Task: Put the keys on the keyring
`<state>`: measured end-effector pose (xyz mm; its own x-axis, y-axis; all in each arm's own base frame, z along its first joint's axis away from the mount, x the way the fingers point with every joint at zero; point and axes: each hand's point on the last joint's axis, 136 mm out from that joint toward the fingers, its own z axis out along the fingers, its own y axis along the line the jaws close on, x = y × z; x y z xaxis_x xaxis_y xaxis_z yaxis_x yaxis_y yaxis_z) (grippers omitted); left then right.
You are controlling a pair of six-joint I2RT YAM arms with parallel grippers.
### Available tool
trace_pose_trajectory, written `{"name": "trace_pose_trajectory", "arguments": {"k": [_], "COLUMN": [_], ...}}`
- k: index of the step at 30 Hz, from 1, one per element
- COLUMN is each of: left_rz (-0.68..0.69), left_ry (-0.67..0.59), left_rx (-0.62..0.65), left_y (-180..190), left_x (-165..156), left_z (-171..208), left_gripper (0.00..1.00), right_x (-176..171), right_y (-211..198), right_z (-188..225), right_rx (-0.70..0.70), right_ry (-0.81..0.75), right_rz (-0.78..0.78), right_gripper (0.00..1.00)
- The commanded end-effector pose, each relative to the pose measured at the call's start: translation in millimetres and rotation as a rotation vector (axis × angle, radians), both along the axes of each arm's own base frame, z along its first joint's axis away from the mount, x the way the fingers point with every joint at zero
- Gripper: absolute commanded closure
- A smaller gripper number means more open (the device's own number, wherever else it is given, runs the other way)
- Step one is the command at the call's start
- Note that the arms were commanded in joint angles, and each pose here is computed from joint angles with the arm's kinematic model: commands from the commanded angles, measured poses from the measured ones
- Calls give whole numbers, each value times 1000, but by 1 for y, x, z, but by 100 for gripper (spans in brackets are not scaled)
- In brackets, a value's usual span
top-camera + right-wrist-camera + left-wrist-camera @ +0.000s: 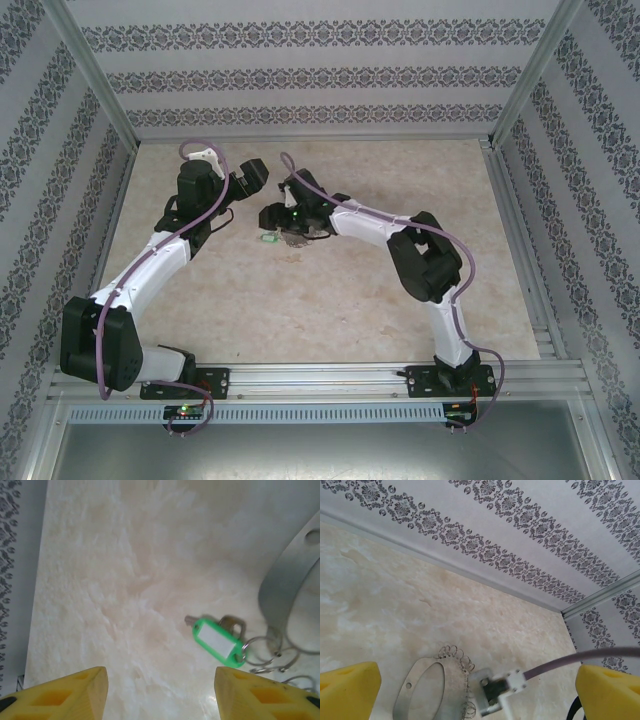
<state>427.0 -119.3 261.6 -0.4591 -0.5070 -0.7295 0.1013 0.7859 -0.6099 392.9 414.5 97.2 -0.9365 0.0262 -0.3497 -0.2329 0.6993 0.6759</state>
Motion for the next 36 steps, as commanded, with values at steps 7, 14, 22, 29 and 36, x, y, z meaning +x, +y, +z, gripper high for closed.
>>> {"name": "trace_pose_trajectory", "arguments": {"k": [7, 14, 22, 29, 36], "left_rz": [-5, -24, 37, 169, 216], "left_ry": [-20, -1, -1, -93, -156], "left_rx": [72, 134, 256, 441, 670], "left_y": [3, 5, 24, 57, 82], "left_x": [4, 0, -9, -18, -40], "left_z": [10, -6, -18, -13, -30], "left_gripper": [0, 0, 0, 0, 0], "right_x": [5, 2, -4, -6, -17], "right_y": [-31, -80, -167, -288, -410], "right_z": [-6, 7, 42, 98, 126], "right_rx": [-44, -66, -114, -261, -492], "right_ry": [-29, -75, -225, -444, -691], "right_rz": [-33, -75, -160, -477, -924], "right_gripper": [41, 39, 27, 2, 2]}}
